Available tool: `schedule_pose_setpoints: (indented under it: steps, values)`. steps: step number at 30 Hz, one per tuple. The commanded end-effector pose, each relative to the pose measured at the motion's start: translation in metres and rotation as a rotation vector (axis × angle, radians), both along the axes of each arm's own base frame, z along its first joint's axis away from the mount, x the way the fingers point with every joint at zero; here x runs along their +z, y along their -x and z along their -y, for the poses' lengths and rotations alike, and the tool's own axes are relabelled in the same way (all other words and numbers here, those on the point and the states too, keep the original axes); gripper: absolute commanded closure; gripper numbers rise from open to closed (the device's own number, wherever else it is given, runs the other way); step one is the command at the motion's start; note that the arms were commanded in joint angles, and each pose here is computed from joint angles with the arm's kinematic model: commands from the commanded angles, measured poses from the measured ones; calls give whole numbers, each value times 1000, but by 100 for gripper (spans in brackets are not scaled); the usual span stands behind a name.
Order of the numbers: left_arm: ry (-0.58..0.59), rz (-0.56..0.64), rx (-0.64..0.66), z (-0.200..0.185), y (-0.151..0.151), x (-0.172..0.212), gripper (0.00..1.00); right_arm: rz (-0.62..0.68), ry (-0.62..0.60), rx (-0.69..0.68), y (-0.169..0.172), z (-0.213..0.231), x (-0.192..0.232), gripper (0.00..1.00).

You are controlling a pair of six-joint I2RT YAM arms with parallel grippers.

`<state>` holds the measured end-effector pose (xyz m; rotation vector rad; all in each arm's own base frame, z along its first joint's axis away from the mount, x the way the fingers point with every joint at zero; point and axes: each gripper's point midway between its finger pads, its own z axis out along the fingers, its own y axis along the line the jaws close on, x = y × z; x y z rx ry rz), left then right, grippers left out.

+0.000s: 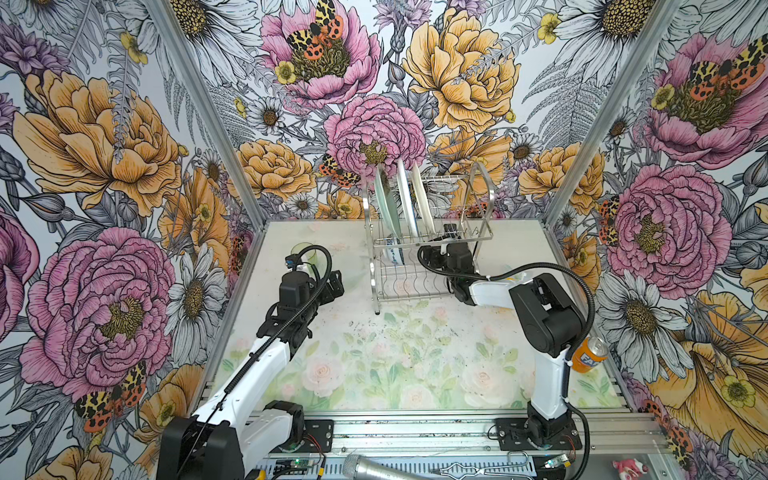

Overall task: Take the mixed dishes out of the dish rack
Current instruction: 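Lower the right gripper around the clear pink-tinted glass and close on it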

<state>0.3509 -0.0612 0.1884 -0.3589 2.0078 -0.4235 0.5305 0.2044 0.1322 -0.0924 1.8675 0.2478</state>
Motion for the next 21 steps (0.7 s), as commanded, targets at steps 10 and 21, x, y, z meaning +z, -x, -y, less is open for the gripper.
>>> schedule_pose_setpoints:
  steps: [10, 21]
  values:
    - [47, 25, -20, 3, 0, 6, 1, -2, -15, -12, -19, -3, 4, 8]
    - [51, 18, -18, 2, 0, 3, 1, -4, -14, -9, -22, -4, 3, 25]
